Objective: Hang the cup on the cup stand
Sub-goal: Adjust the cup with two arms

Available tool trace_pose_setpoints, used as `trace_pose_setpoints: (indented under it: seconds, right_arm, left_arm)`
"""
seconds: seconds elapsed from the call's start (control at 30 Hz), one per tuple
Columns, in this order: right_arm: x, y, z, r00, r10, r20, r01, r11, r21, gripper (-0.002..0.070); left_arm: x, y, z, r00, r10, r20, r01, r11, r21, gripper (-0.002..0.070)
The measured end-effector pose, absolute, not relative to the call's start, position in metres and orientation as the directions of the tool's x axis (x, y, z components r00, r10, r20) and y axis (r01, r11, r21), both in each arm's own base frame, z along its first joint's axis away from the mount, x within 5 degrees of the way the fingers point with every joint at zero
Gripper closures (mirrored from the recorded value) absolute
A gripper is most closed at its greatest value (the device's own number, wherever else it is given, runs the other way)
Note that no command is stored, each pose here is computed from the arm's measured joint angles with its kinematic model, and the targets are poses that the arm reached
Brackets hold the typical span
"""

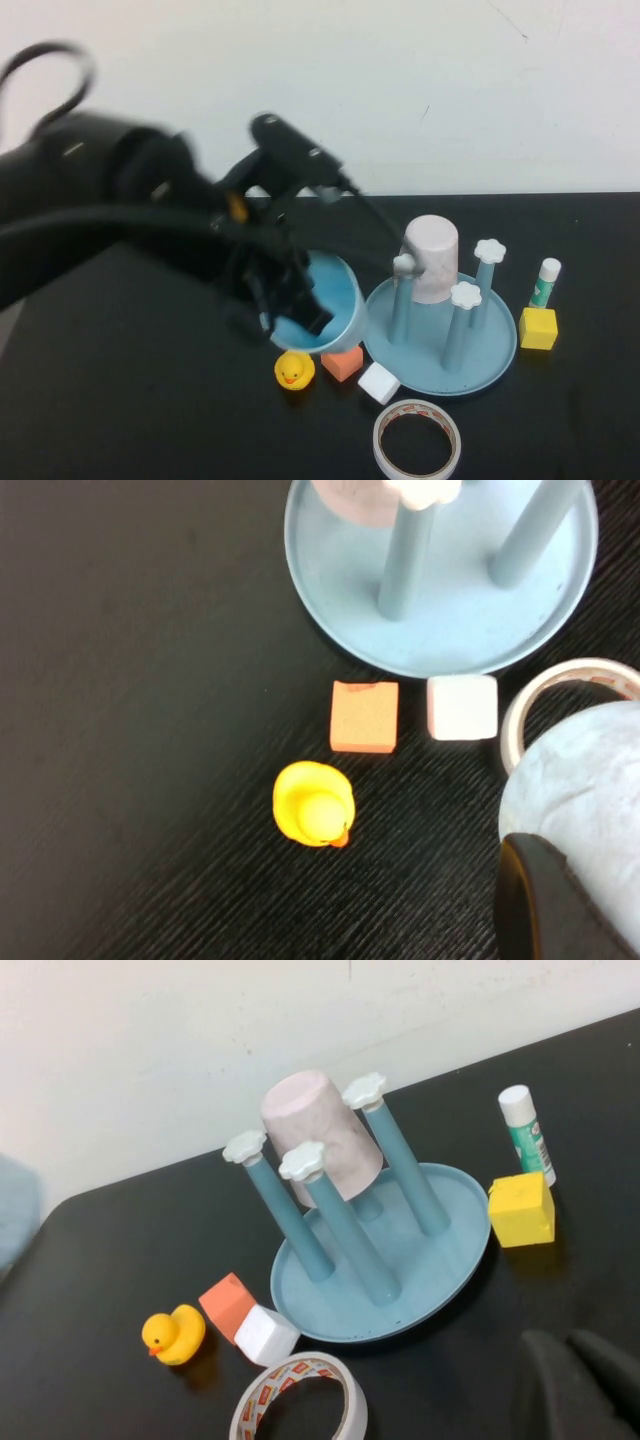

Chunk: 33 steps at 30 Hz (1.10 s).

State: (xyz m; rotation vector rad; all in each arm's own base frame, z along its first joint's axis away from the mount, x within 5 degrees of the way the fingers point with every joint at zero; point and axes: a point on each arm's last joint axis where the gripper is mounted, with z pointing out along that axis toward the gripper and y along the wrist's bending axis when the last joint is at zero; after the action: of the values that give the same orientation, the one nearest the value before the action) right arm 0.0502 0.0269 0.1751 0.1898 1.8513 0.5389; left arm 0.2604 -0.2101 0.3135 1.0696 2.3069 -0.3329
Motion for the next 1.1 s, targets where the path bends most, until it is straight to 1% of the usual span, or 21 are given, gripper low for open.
trace_pose_setpoints:
  seconds: [0.03,0.23,0.37,0.47,0.63,0.8,0.97,1.07,1.1]
  right_arm:
    - [0.05,0.027,0.175,-0.345,0.387,-0.855,-0.133,0.882,0.453,0.0678]
    - [0.05,0.027,0.175,-0.348,0.386,-0.854,-0.135,0.881,0.453,0.0678]
    - [0.05,0.028,0.175,-0.354,0.386,-0.852,-0.137,0.88,0.455,0.0678]
    - [0.05,0.028,0.175,-0.356,0.388,-0.85,-0.138,0.878,0.459,0.0678]
    - [0.05,0.029,0.175,-0.357,0.4,-0.844,-0.141,0.87,0.472,0.0678]
    - [0.049,0.033,0.179,-0.349,0.397,-0.849,-0.205,0.852,0.482,0.0678]
    - [0.049,0.041,0.189,-0.311,0.439,-0.843,-0.313,0.79,0.528,0.0678]
    - [0.054,0.046,0.192,-0.358,0.444,-0.821,-0.352,0.751,0.559,0.0678]
    - [0.059,0.049,0.197,-0.393,0.412,-0.822,-0.379,0.742,0.553,0.0678]
  left_arm:
    - [0.252,-0.204,0.317,-0.508,0.601,-0.617,0.756,0.654,0.015,0.0664]
    - [0.209,-0.169,0.304,-0.468,0.528,-0.709,0.729,0.684,0.029,0.0664]
    - [0.185,-0.151,0.298,-0.444,0.452,-0.774,0.706,0.708,0.008,0.0664]
    - [0.172,-0.139,0.296,-0.392,0.361,-0.846,0.675,0.737,0.002,0.0665]
    - [0.166,-0.124,0.297,-0.231,0.159,-0.96,0.593,0.805,-0.01,0.0665]
    - [0.173,-0.118,0.296,-0.103,-0.003,-0.995,0.506,0.861,-0.055,0.0665]
    - [0.187,-0.12,0.297,-0.005,-0.108,-0.994,0.45,0.888,-0.099,0.0665]
    - [0.195,-0.123,0.296,0.066,-0.156,-0.986,0.428,0.897,-0.113,0.0665]
    - [0.2,-0.126,0.294,0.114,-0.164,-0.98,0.429,0.898,-0.1,0.0665]
